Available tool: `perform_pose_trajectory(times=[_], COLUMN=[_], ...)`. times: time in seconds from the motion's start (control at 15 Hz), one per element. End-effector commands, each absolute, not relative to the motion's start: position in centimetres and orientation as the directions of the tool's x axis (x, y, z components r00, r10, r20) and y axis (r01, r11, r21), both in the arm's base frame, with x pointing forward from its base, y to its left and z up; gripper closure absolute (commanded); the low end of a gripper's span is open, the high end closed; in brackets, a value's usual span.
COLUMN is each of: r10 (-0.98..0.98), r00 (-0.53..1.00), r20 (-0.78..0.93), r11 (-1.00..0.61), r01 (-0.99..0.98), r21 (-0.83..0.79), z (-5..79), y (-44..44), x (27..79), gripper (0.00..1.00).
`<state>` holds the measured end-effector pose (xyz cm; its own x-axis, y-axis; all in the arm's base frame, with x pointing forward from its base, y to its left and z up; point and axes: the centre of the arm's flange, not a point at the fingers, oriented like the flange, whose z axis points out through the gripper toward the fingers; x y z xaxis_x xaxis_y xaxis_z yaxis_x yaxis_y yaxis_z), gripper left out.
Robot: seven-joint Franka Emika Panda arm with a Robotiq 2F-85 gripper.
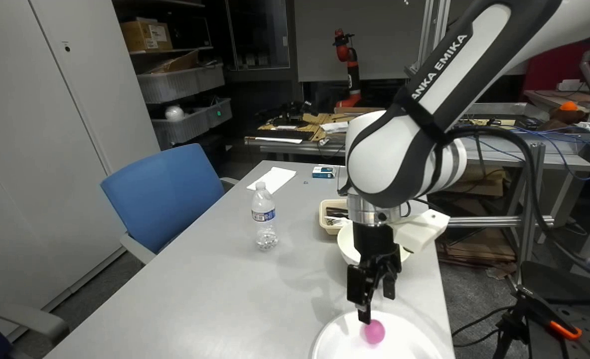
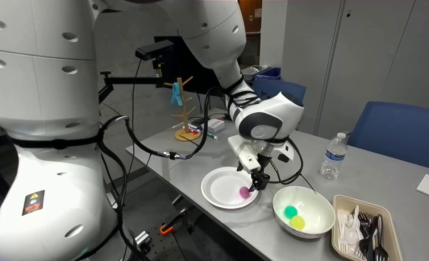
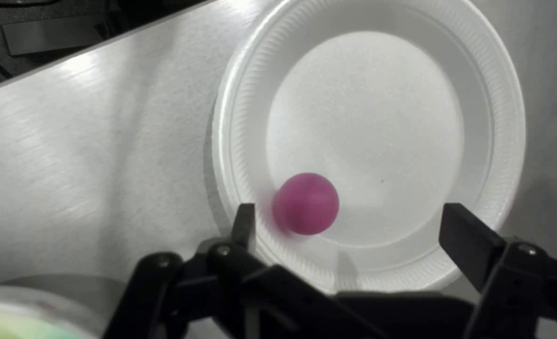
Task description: Get the red object from the white bowl on the right put it on the white plate on the left
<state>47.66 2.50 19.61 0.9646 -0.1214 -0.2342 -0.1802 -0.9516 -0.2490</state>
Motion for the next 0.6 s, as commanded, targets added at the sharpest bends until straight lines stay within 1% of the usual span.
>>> perform_pose_trajectory(times=[0.0,0.27,0.53], r10=[-0.110,-0.121,-0.132], r00=[0.969,0.979,0.986], r20=[-0.221,-0.162,-0.097], r11=[-0.966,-0.984,-0.988], r01=[-0.157,-0.140,-0.138], r21=[-0.205,-0.114,-0.062], z=[24.9,28.9,31.7], y=[1.2,0.4,0.4], x=[47.4,47.3,46.8], gripper=[0.00,0.00,0.00])
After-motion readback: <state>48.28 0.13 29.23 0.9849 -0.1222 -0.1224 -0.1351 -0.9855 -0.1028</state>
